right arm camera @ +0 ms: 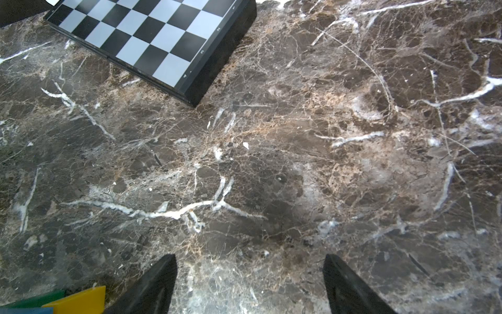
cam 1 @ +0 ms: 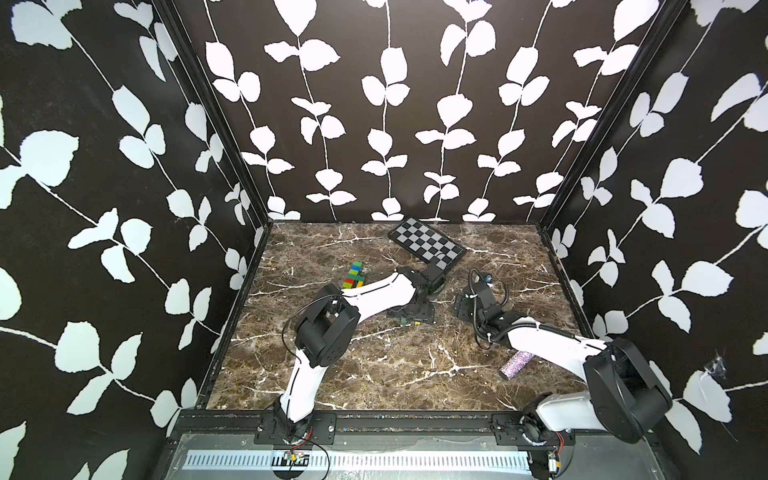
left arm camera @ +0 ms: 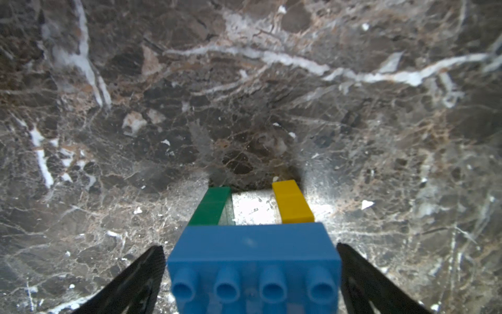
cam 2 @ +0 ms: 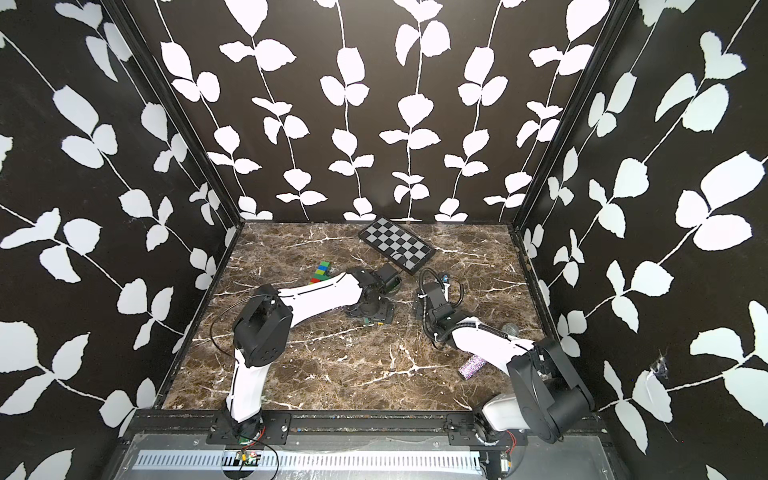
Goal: Assemble the letter h with lego
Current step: Assemble the lego brick with the lego brick.
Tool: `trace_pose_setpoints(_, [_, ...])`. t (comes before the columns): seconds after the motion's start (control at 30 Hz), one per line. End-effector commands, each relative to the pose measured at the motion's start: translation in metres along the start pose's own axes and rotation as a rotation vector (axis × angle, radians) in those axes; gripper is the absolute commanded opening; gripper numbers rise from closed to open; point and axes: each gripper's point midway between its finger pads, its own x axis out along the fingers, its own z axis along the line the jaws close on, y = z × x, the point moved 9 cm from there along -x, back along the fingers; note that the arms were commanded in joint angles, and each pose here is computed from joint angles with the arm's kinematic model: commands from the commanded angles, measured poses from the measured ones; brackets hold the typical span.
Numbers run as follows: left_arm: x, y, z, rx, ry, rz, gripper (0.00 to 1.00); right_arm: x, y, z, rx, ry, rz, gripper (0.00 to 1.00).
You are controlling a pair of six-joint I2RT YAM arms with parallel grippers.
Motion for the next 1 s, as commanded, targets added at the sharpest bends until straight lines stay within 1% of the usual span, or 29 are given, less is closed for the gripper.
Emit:
trace_pose_setpoints(0.0, [-0.021,-0.001,0.001,0.031,0.005,-0.013,0.99,-0.001,-0.010,0.005,0.018,-0.010,-0.024,0.84])
trace_pose_setpoints(0.13, [-0.027,-0.002,0.001,0.038,-0.009,-0.011,0.97,-0.001,-0.010,0.004,0.019,-0.010,-0.023,0.84])
trace_pose_setpoints(0.3, [-0.031,-0.004,0.003,0.055,-0.033,-0.019,0.90,-0.001,-0.010,0.005,0.018,-0.011,-0.023,0.84])
trace_pose_setpoints(0.6, [-0.025,-0.006,0.001,0.069,-0.056,-0.007,0.80,-0.001,-0.010,0.004,0.020,-0.010,-0.023,0.84])
trace_pose_setpoints(0.77, [-0.021,-0.006,0.001,0.068,-0.064,-0.002,0.73,-0.001,-0.011,0.004,0.021,-0.011,-0.022,0.84])
trace_pose_setpoints(0.97, [-0.015,-0.005,-0.001,0.064,-0.054,0.012,0.71,-0.001,-0.011,0.005,0.021,-0.013,-0.024,0.84])
